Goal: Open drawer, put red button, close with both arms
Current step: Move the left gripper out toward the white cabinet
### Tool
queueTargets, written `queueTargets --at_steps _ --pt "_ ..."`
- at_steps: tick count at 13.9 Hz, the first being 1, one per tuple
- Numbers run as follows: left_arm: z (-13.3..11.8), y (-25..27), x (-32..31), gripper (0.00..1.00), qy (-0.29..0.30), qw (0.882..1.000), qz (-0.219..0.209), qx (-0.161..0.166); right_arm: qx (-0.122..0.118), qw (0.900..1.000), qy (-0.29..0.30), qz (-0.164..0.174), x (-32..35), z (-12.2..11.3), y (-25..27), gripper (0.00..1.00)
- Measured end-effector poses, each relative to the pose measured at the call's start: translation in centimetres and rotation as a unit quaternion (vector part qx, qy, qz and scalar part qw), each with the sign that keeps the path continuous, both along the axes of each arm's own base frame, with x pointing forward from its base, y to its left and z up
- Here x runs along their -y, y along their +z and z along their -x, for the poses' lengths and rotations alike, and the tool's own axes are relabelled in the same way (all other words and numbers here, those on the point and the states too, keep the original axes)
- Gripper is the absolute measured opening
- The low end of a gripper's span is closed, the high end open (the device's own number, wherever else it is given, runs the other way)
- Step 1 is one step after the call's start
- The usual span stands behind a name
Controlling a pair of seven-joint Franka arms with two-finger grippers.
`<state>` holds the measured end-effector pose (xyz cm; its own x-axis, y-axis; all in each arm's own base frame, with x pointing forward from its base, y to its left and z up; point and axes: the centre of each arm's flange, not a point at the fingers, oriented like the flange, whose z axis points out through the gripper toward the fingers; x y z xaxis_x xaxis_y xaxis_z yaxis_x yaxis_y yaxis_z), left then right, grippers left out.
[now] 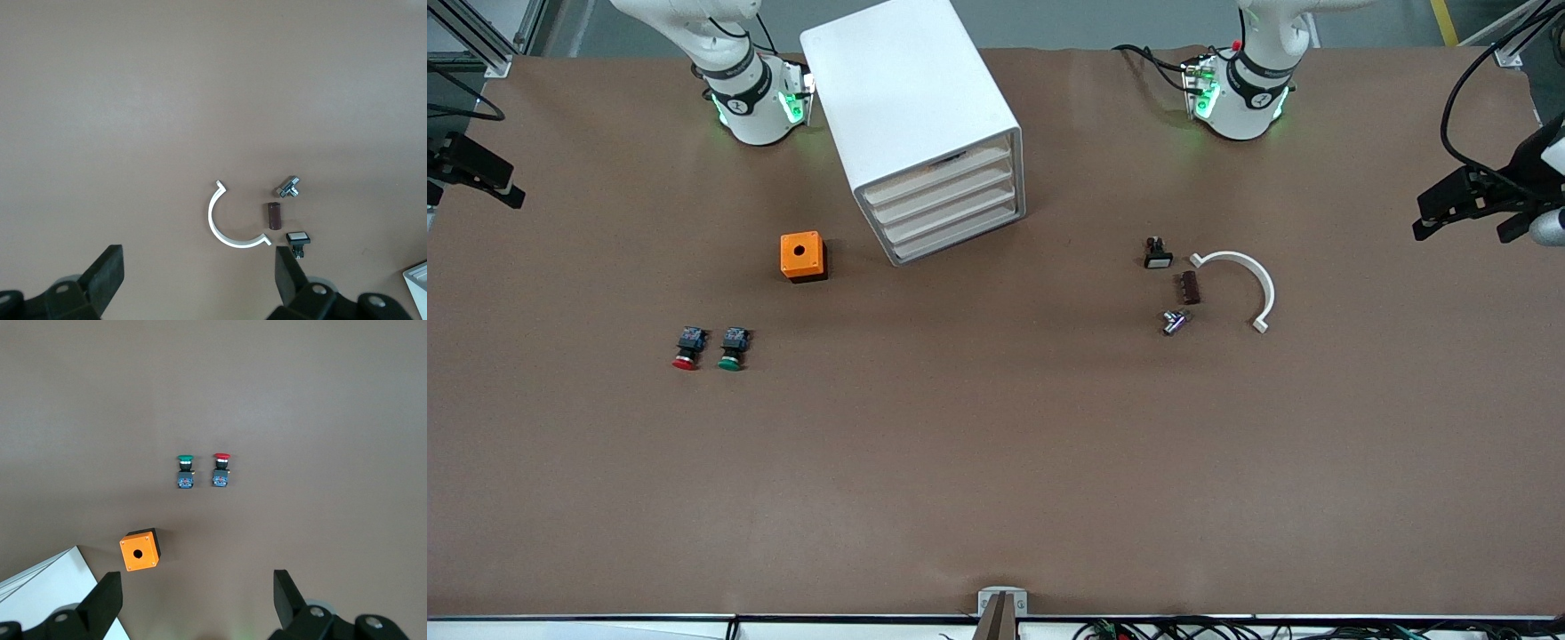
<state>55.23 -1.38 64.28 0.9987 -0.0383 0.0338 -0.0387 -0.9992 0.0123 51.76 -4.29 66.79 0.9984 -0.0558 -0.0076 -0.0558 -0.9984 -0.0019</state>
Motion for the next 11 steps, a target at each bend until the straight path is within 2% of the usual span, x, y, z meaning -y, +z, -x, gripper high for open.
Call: queueTargets --at_steps 4,11 --pt "-0.5 -1.0 -0.4 1.00 0.003 1.000 0.000 -0.009 0.000 1.000 0.000 0.000 0.0 0.0 0.0 1.00" --pt "-3.8 -8.4 -0.5 1.00 0.003 0.997 0.003 -0.073 0.000 1.000 0.000 0.000 0.0 0.0 0.0 1.00"
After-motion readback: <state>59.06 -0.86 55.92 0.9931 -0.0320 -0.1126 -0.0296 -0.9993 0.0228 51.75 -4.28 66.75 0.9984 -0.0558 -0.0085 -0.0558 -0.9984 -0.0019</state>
